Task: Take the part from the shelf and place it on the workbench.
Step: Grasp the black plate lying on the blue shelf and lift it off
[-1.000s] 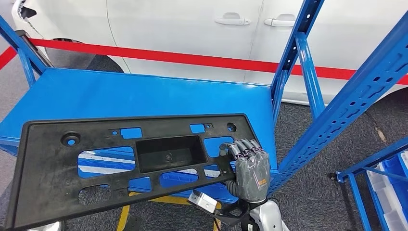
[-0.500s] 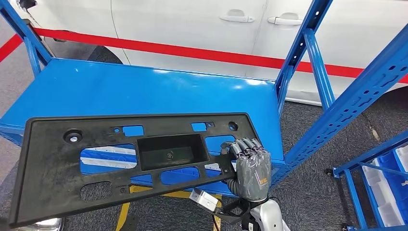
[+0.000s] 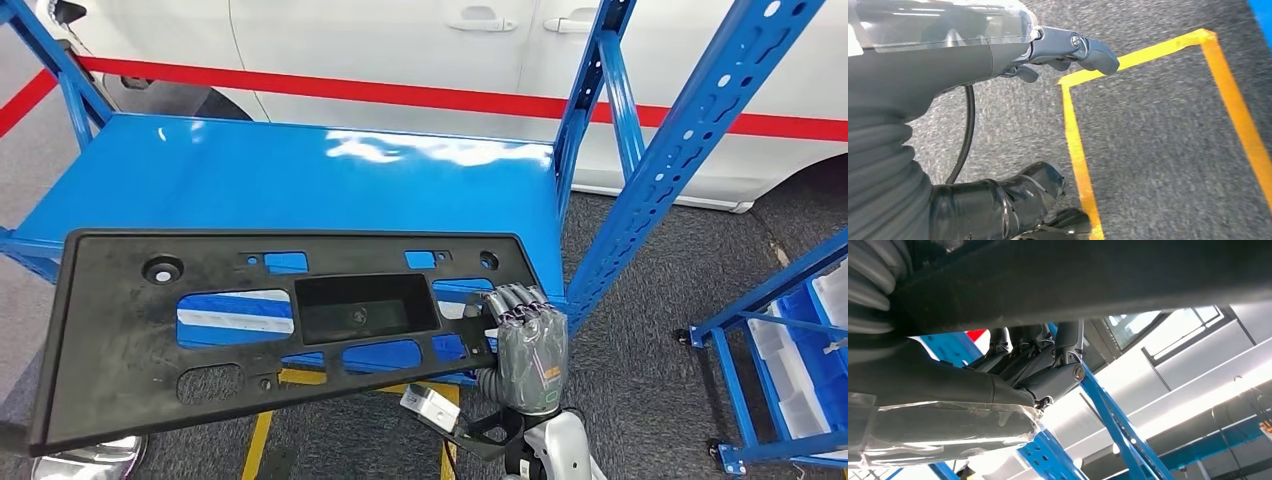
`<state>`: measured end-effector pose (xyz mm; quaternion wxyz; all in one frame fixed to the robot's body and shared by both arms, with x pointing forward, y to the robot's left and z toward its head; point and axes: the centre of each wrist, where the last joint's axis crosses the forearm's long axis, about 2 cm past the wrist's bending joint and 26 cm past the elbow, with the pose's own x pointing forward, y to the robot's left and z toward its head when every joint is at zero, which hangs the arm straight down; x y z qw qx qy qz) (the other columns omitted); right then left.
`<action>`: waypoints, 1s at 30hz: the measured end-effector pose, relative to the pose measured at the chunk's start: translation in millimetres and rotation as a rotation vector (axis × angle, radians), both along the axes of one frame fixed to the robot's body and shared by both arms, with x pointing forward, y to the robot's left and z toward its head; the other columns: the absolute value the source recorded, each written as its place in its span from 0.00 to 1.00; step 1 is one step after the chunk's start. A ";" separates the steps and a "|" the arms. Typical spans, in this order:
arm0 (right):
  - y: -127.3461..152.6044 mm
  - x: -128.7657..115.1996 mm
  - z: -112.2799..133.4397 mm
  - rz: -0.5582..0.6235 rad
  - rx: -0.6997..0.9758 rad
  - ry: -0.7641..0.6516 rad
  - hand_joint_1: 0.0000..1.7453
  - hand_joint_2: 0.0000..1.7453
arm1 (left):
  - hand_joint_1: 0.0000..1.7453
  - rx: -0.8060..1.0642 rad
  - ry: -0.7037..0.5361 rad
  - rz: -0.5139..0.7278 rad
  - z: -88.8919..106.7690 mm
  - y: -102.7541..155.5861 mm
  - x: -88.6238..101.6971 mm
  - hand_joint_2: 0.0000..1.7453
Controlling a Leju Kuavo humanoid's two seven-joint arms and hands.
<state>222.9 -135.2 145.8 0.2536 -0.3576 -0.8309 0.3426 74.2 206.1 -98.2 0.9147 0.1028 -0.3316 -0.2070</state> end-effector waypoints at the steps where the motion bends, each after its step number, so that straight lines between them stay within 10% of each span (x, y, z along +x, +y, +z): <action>1: -0.3 0.2 0.0 -0.002 0.001 0.000 1.00 1.00 | 0.00 0.001 -0.002 0.000 0.2 0.1 1.0 1.00; 30: -2.5 4.7 1.5 -0.018 0.053 0.036 1.00 1.00 | 0.00 -0.004 -0.004 0.010 0.5 -1.4 1.4 1.00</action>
